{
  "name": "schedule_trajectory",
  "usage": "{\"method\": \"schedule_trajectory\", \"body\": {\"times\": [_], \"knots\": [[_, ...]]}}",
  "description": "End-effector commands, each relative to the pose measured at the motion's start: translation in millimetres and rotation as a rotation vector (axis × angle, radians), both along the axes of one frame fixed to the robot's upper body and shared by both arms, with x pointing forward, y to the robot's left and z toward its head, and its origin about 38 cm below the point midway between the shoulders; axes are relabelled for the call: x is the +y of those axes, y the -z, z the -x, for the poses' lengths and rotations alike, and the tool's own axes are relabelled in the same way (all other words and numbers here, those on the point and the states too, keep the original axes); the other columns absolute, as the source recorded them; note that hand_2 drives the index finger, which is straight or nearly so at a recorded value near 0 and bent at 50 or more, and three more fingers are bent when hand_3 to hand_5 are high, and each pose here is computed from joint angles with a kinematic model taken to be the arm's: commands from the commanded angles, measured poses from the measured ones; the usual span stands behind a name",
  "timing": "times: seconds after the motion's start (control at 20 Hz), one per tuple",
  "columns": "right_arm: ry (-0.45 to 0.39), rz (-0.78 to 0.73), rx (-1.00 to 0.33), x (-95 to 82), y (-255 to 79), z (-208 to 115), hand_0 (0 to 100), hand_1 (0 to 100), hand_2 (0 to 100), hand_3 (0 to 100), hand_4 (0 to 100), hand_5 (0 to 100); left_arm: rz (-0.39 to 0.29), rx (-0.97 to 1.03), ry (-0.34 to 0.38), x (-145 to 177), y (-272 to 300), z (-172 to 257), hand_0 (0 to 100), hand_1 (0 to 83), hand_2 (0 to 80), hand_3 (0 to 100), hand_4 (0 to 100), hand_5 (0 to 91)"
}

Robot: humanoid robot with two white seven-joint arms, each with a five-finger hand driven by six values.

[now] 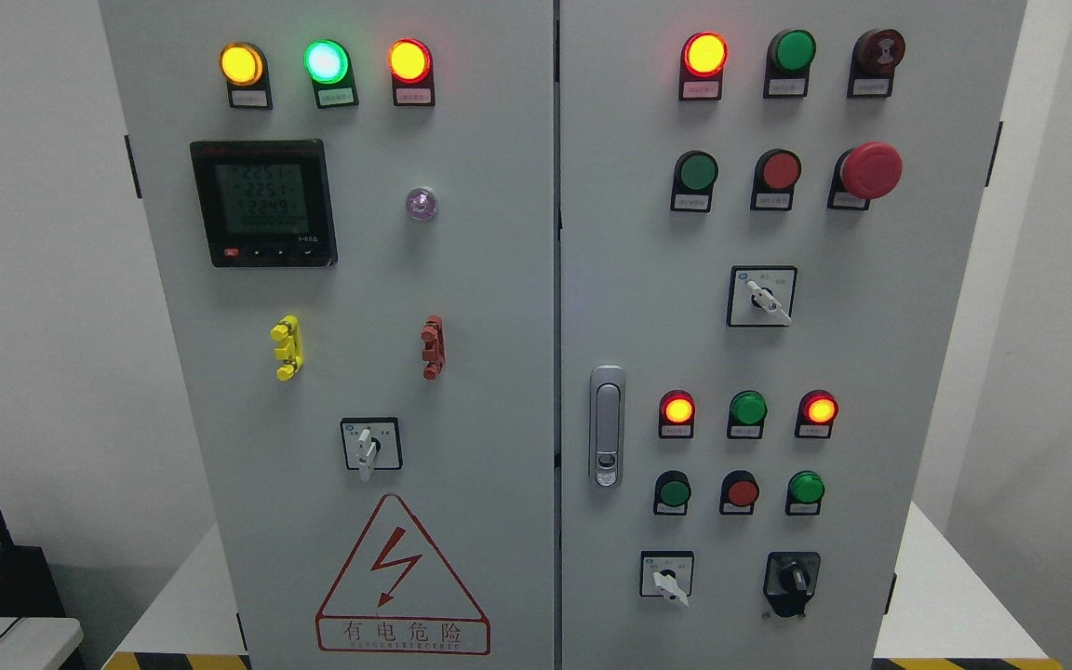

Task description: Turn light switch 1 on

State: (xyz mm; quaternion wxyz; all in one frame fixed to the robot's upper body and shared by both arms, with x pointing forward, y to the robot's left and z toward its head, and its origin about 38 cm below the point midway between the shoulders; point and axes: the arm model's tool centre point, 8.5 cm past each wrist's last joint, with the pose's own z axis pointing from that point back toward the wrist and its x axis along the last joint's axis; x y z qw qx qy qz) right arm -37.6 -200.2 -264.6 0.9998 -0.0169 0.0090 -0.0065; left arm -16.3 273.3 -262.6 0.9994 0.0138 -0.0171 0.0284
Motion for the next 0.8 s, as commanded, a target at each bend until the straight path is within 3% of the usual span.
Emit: {"method": "schedule_trajectory", "body": {"times": [0.0, 0.15, 0.4, 0.75], "knots": [[0.008, -0.001, 0.0, 0.2, 0, 0, 12, 39, 0, 0, 0, 0, -0.043, -0.054, -0.032, 12, -1, -16, 37, 5.4, 0.0, 0, 0, 0.0], [0.008, -0.001, 0.0, 0.2, 0, 0, 12, 39, 0, 0, 0, 0, -0.071, -0.097, -0.065, 22, -3, -22, 37, 5.4, 0.0, 0, 0, 0.0], [0.008, -0.003, 0.0, 1.2, 0, 0, 12, 39, 0, 0, 0, 0, -0.123, -0.202, -0.197, 48, -10, -43, 37, 5.4, 0.0, 0, 0, 0.0], [0.008, -0.001, 0.0, 0.2, 0, 0, 12, 39, 0, 0, 0, 0, -0.226, -0.371, -0.213, 87, -28, -48, 37, 5.5, 0.0, 0, 0, 0.0]]}}
